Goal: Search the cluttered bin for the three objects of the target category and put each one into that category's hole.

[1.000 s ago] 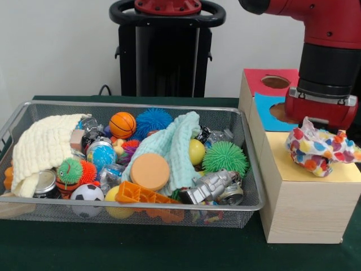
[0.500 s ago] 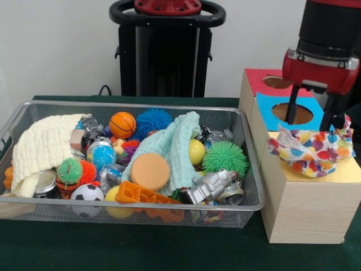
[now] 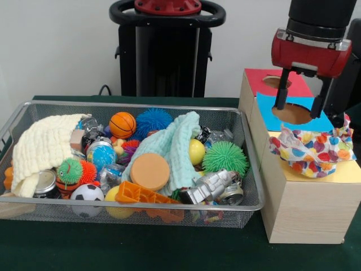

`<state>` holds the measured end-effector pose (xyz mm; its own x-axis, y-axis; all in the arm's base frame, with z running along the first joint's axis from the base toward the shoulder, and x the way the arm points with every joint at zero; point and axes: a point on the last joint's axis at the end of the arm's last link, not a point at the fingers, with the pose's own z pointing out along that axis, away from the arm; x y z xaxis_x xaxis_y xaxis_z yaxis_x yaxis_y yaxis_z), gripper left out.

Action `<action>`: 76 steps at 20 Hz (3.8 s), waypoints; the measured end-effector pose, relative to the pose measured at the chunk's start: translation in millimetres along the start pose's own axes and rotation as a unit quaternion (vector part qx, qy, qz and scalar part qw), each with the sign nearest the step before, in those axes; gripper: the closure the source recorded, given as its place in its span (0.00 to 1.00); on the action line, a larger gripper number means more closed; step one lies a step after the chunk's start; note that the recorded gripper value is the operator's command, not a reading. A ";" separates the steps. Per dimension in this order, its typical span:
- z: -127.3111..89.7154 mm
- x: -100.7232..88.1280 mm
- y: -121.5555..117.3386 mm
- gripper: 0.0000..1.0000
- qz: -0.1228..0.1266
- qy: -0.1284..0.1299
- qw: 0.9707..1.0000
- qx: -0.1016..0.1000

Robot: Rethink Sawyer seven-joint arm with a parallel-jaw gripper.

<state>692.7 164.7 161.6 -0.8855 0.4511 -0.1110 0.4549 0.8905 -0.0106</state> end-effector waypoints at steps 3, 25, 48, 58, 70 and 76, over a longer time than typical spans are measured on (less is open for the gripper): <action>0.5 -0.4 -1.2 0.00 -0.001 -0.001 1.000 0.001; -34.1 -116.1 29.6 0.00 0.009 -0.103 0.994 -0.046; 42.4 -130.2 -6.7 0.00 0.020 -0.041 0.999 -0.026; 39.6 -107.4 26.3 0.00 0.001 -0.011 0.999 -0.042; 39.0 -94.7 25.0 0.00 -0.003 0.005 0.999 -0.040; 37.5 -80.7 20.8 0.00 -0.006 0.017 0.999 -0.036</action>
<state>777.1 144.7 133.0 -0.8941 0.4413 -0.0766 0.4377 0.8971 0.0603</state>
